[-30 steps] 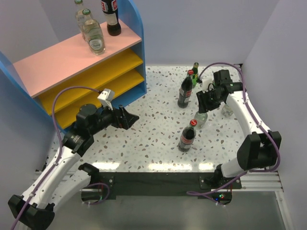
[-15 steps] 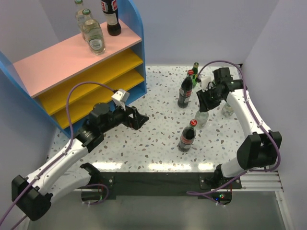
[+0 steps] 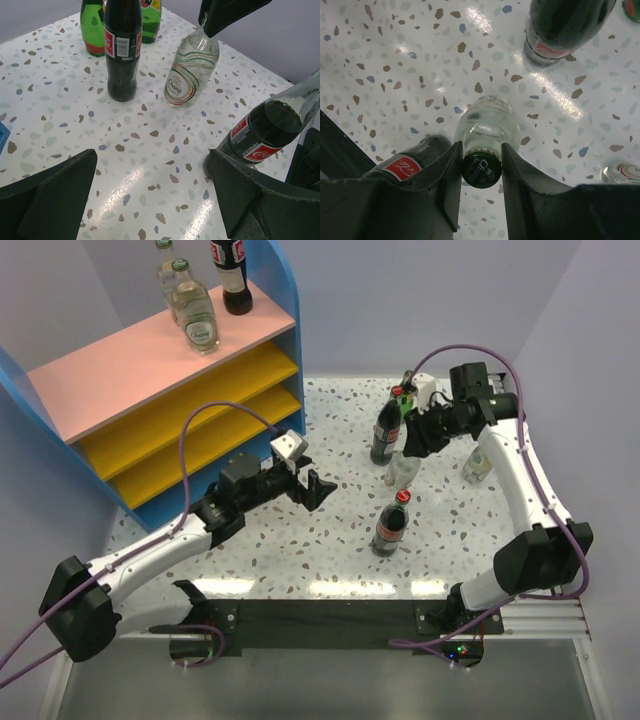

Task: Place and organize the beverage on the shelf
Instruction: Pick up the drink from the center of the board.

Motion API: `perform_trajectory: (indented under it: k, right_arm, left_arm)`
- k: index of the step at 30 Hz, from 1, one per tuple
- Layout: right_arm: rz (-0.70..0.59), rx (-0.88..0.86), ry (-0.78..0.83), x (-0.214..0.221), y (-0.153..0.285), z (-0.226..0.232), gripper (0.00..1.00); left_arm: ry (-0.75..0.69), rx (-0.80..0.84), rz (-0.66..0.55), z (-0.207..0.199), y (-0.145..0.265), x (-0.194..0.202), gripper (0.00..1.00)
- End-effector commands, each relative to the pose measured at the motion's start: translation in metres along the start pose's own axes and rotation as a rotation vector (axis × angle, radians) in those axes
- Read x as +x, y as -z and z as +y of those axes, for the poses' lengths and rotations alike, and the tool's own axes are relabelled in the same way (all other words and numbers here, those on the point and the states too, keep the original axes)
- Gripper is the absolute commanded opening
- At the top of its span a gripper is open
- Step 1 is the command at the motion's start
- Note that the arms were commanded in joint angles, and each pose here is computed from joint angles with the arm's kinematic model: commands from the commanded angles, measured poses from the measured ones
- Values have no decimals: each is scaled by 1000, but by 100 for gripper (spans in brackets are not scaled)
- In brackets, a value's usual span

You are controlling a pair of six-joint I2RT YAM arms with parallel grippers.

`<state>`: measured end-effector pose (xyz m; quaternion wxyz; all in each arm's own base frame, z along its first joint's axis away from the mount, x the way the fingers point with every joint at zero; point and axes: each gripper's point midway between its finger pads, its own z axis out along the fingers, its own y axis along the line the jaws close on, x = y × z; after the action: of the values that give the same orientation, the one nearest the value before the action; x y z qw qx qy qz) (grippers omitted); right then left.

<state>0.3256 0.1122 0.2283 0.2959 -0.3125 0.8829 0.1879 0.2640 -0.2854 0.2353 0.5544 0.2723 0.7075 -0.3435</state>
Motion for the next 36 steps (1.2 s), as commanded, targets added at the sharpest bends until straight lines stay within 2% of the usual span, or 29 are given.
perform_trajectory:
  k: [1,16,20,28,36]
  right_arm:
    - [-182,-71,107,-52,34,33,0]
    - [-210,-227,223,-91,25,102,0]
    - [-217,-251,232,-96,23,112,0]
    - [-236,-297,220,-105,24,127,0]
    - [-257,-337,194,-108,31,137,0]
  left_arm:
    - [-101,37,-112,-7,-16,-28,100]
    - [-158,81,-101,-15,-59,-24,100]
    - [-163,109,-109,-25,-69,-30,100]
    - [-172,135,-80,-38,-91,-16,100]
    - [-181,73,-95,-32,-103,-18,100]
